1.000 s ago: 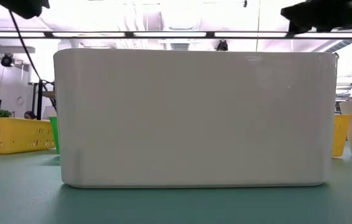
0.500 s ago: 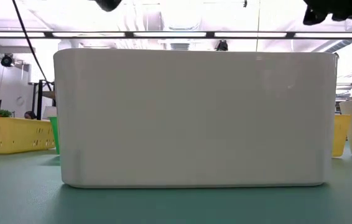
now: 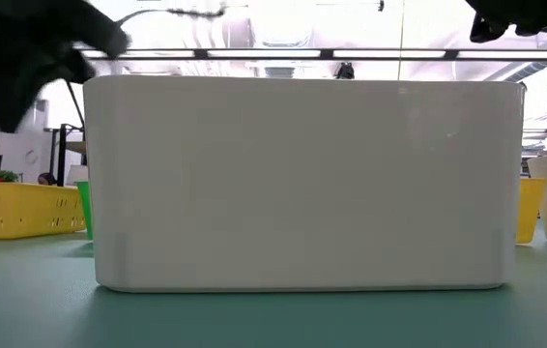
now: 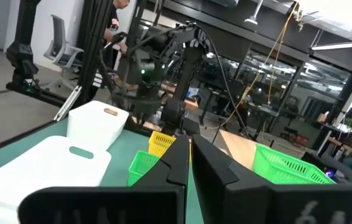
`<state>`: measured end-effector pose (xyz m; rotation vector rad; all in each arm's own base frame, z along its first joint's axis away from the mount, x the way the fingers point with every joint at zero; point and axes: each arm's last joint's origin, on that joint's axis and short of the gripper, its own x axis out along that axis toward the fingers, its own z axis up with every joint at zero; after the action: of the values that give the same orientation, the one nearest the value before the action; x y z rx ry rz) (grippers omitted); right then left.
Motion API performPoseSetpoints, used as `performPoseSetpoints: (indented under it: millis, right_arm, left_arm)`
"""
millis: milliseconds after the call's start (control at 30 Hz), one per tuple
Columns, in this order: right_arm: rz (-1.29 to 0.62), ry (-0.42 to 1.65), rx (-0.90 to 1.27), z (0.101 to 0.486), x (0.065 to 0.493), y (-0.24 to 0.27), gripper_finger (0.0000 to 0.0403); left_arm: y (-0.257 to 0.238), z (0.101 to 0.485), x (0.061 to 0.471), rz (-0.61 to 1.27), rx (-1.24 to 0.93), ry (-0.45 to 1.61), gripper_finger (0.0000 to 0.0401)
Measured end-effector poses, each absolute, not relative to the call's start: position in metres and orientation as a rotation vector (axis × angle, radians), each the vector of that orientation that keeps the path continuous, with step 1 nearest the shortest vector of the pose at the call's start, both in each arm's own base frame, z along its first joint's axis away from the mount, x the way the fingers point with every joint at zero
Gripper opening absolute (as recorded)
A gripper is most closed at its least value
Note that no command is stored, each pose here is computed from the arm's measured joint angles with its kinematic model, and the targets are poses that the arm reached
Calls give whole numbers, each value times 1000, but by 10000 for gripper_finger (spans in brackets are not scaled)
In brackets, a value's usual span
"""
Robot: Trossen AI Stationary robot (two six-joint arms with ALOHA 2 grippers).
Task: Stack baskets on shelf by color
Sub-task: Put the left yellow basket on the shelf
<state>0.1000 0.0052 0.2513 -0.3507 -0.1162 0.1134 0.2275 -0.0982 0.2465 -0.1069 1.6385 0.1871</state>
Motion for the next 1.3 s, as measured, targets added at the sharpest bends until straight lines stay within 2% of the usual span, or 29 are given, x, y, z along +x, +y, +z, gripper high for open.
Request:
performPoseSetpoints:
  millis: [67,233,567,700,833,967,1067,1233,1300]
  right_arm:
    - [114,-116,-351,251,100,5,11]
    - [114,-113,-350,251,100,5,11]
    - [117,-94,-335,249,100,5,11]
    - [118,-92,-335,249,100,5,11]
    - [118,-91,-335,249,100,5,11]
    - [111,-90,-334,249,100,5,11]
    - [111,-88,-333,249,100,5,11]
    - [112,-86,-326,249,100,5,11]
    - [112,-85,-324,249,100,5,11]
  left_arm:
    - [-95,244,218,208,-90,1706,0]
    - [-88,244,204,109,-83,1720,18]
    - [-74,224,178,161,8,1663,148]
    - [-73,207,177,128,40,1648,163]
    - [-72,191,176,133,36,1649,155]
    - [-73,182,177,142,47,1675,131]
    - [-73,181,178,143,49,1679,99]
    - [-74,185,181,136,43,1664,16]
    - [-75,189,183,133,34,1651,8]
